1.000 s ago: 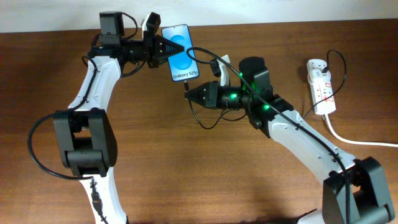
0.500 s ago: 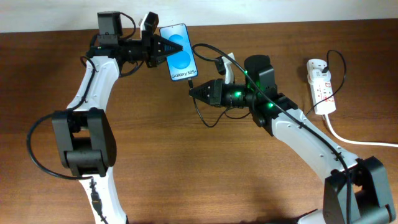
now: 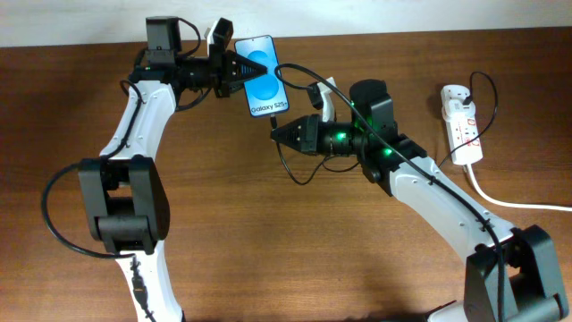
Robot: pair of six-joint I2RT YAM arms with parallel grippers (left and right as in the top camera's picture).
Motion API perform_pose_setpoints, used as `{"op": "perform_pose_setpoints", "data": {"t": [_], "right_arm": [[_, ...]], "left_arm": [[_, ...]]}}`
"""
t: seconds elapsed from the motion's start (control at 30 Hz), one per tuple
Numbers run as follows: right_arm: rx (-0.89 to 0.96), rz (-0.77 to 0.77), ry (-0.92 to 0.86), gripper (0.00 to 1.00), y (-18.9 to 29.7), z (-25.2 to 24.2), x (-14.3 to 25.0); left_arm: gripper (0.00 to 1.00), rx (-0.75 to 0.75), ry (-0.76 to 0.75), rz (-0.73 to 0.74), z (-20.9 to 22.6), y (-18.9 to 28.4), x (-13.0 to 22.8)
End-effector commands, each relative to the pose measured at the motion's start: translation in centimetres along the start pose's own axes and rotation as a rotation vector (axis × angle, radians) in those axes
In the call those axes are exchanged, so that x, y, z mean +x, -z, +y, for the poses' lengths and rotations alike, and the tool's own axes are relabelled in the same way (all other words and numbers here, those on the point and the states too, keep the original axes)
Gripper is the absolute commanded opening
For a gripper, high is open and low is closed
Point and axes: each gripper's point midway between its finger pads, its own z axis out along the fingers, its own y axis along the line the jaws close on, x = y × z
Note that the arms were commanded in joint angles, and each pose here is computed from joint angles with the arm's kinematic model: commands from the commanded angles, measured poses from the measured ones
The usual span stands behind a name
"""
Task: Plug charger to phone and switch on socket
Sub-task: 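Push the cable plug up into the phone's charging port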
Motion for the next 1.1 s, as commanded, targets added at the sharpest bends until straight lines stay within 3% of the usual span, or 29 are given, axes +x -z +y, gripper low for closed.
{"op": "perform_pose_setpoints", "data": {"t": [0.0, 1.07], "right_arm": [[0.012, -0.015, 0.016, 0.04, -0.2, -0.2, -0.3], [0.033, -0.134, 0.027, 0.04, 1.1, -0.6, -3.3]], "left_arm": [[0.0, 0.042, -0.007, 0.045, -1.2, -0.7, 0.8], [0.0, 0.067, -0.011, 0.144, -2.0, -5.1, 3.0]]}}
